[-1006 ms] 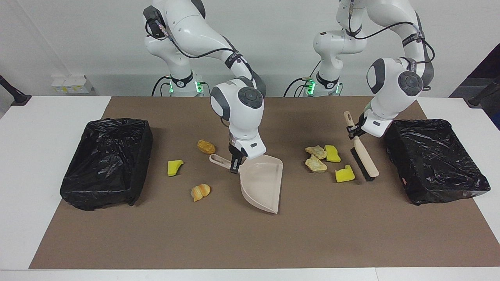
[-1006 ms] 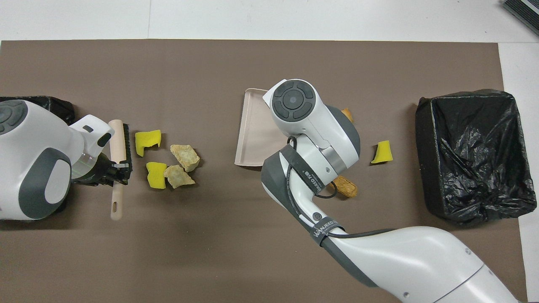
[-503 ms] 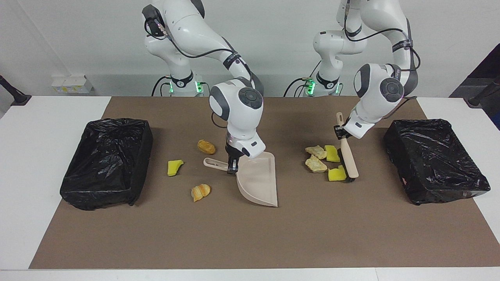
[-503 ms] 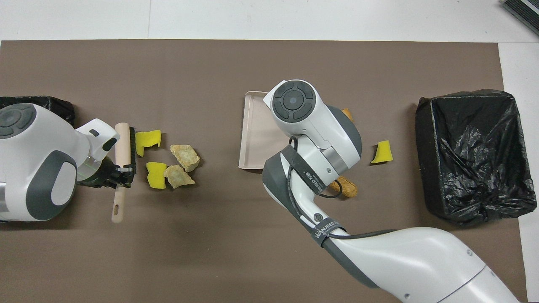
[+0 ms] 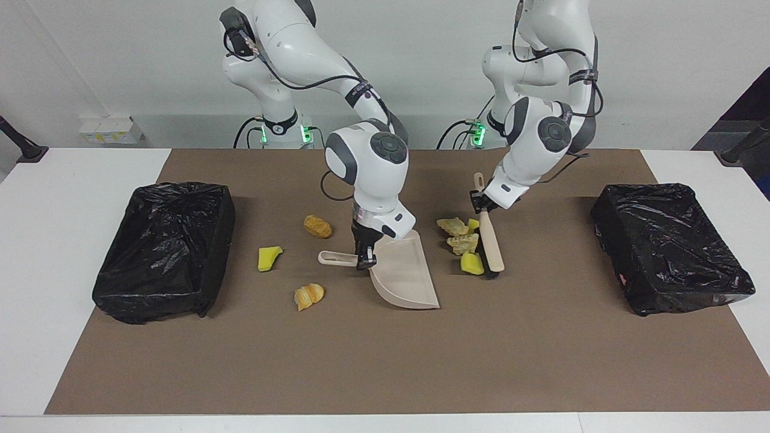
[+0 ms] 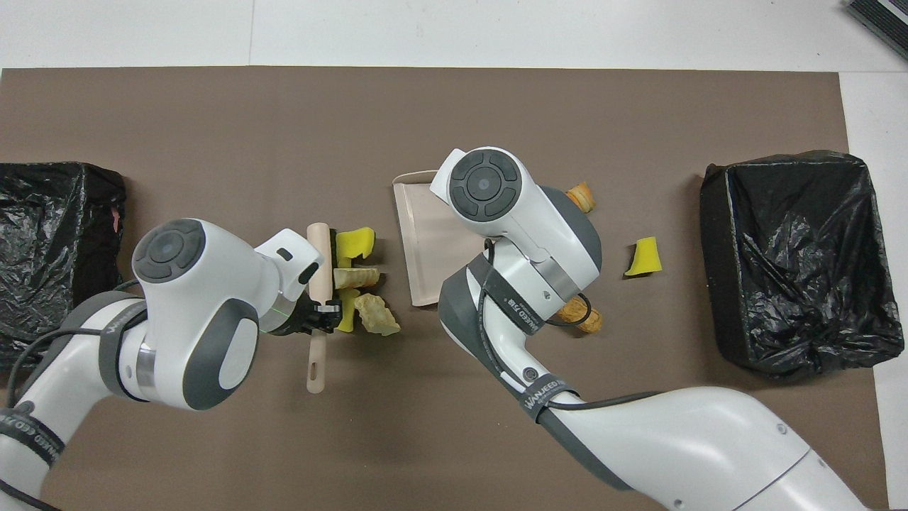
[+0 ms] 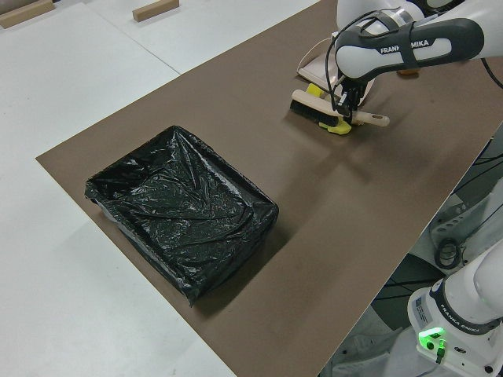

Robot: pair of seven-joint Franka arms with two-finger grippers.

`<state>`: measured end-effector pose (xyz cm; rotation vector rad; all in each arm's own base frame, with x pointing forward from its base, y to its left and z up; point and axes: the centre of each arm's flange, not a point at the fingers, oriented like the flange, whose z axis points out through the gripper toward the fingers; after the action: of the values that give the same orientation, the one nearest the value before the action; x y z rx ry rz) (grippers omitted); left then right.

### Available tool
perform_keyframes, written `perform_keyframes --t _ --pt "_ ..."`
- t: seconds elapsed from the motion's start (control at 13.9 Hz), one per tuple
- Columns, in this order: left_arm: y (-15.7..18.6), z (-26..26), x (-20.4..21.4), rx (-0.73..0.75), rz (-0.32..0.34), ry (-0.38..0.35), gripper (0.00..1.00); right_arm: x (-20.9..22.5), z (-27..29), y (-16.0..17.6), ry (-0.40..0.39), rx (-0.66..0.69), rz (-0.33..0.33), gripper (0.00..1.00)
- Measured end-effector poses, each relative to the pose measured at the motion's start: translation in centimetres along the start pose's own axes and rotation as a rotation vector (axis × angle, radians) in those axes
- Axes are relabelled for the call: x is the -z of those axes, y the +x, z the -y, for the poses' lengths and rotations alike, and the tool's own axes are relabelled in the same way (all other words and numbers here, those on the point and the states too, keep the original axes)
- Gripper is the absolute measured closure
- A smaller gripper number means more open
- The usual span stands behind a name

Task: Sweep and dump trash in bin
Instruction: 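Sweep the yellow sponges and chunks toward the dustpan with the left gripper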

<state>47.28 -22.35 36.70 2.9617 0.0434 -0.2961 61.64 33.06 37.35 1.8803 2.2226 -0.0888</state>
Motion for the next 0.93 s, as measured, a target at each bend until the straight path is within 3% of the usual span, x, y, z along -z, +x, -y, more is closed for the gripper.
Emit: perform_keyframes --t 0.36,0.65,0.93 --pt "-1.5 -4.5 -0.4 -0.008 -0.027 -0.084 0.74 -0.1 0.1 0.2 0.003 0.006 0.000 0.68" --pt "-1.8 -7.1 0.2 0.014 -0.090 -0.194 0.74 -0.2 0.2 0.2 0.003 0.006 0.000 0.68" --pt "-0.3 -6.9 2.7 0.056 -0.127 -0.257 0.74 -0.1 0.1 0.2 0.001 0.006 -0.001 0.68"
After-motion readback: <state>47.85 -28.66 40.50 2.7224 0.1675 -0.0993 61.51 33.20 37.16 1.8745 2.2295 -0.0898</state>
